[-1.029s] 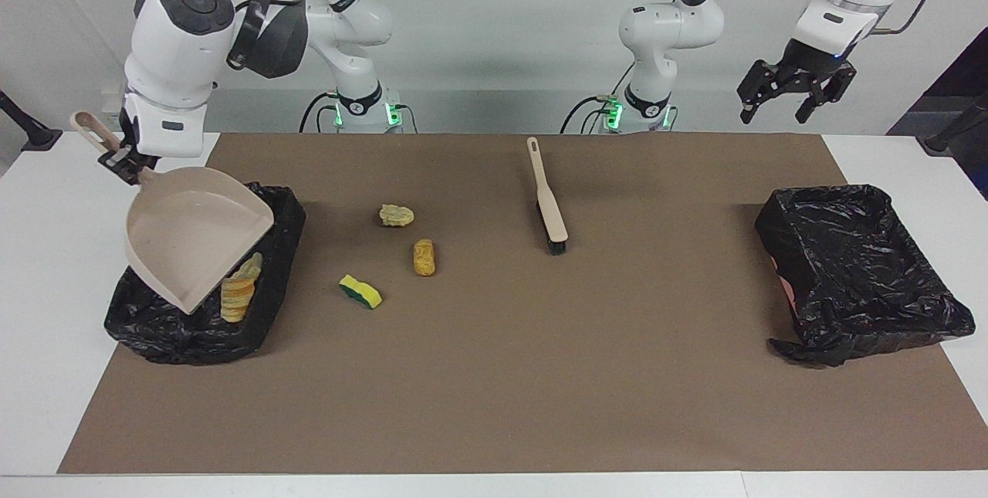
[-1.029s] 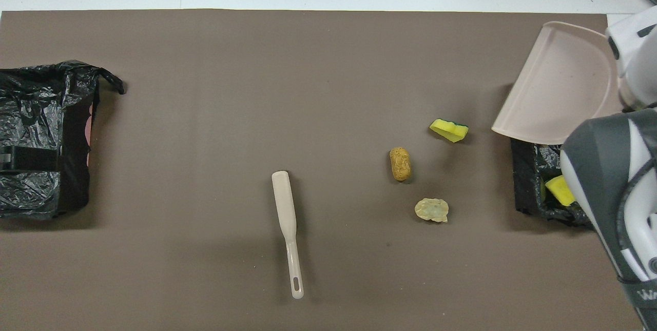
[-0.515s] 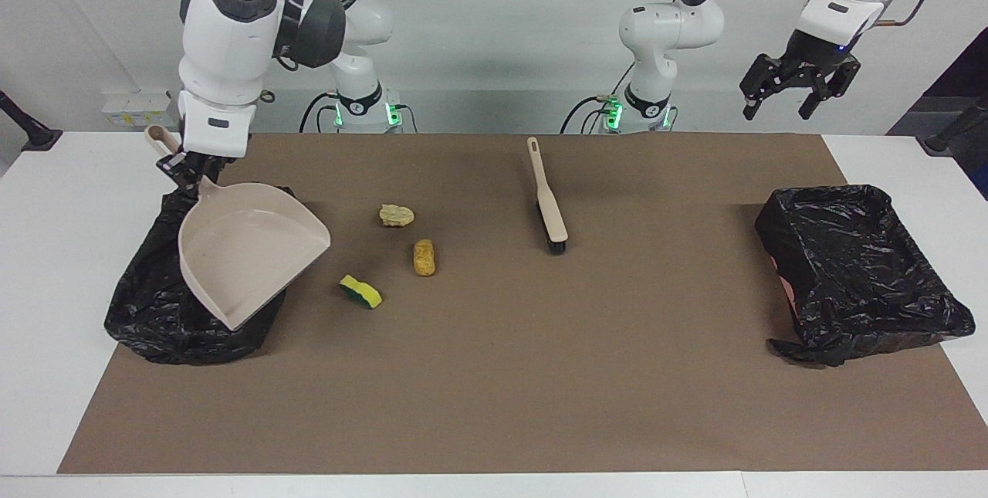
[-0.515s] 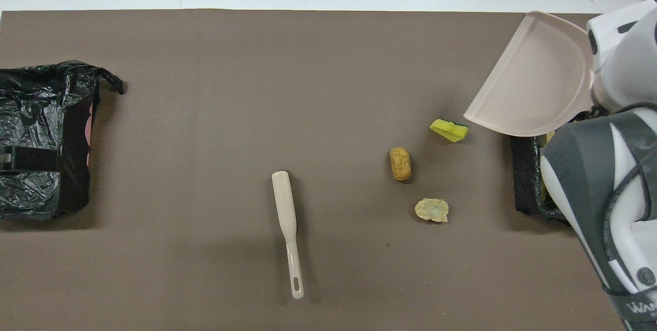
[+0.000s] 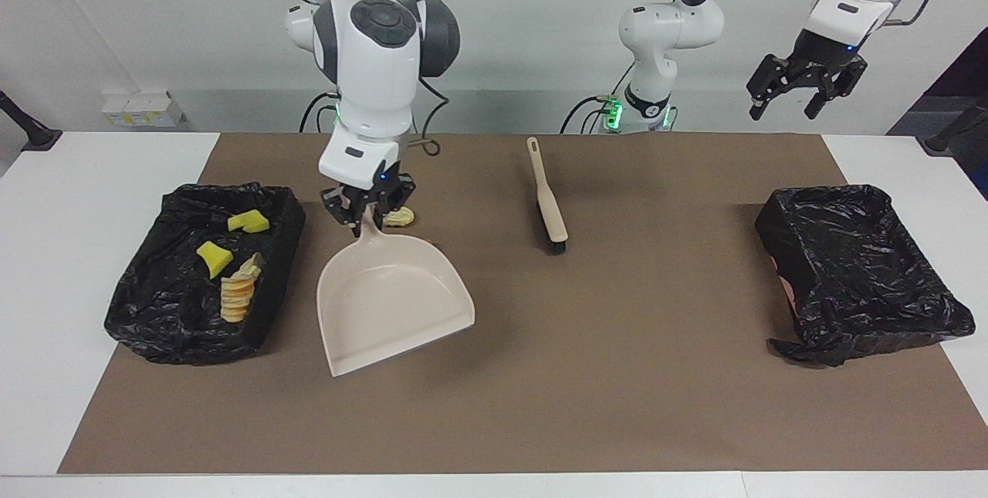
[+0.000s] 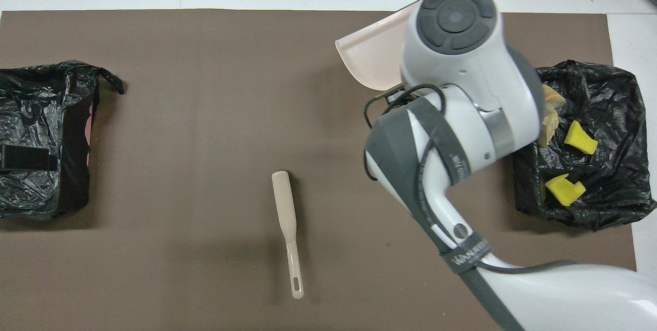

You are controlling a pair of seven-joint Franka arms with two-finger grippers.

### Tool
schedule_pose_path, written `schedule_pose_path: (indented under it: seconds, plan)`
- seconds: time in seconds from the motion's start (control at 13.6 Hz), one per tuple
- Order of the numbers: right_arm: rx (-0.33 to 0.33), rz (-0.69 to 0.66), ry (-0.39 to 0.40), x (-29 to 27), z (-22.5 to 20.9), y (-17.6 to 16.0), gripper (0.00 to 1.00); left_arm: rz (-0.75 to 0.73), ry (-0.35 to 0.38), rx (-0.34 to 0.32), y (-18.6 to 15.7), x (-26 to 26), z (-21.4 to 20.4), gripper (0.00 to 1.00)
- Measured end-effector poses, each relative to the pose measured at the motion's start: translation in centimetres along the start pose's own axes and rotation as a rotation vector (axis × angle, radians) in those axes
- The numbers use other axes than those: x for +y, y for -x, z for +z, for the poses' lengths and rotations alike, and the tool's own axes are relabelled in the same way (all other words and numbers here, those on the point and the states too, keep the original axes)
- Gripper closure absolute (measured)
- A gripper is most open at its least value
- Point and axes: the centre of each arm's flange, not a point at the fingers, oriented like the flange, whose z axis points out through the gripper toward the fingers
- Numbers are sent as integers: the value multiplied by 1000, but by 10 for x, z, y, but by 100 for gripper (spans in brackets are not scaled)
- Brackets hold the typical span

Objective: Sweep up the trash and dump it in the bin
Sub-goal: 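Bring the empty dustpan back toward the table center with the right gripper, then lower the dustpan onto the table, open the right gripper and withdraw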

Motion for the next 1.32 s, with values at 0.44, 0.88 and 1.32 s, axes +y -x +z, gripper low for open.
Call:
schedule_pose_path:
  seconds: [0.44, 0.88, 1.32]
  plan:
    - [45, 144, -82, -115, 68, -3, 68, 0, 0, 0, 0, 0, 0, 0]
    - [61, 187, -111, -155, 84, 2, 68, 0, 0, 0, 0, 0, 0, 0]
    - [27, 177, -164, -193, 89, 18, 68, 0, 0, 0, 0, 0, 0, 0]
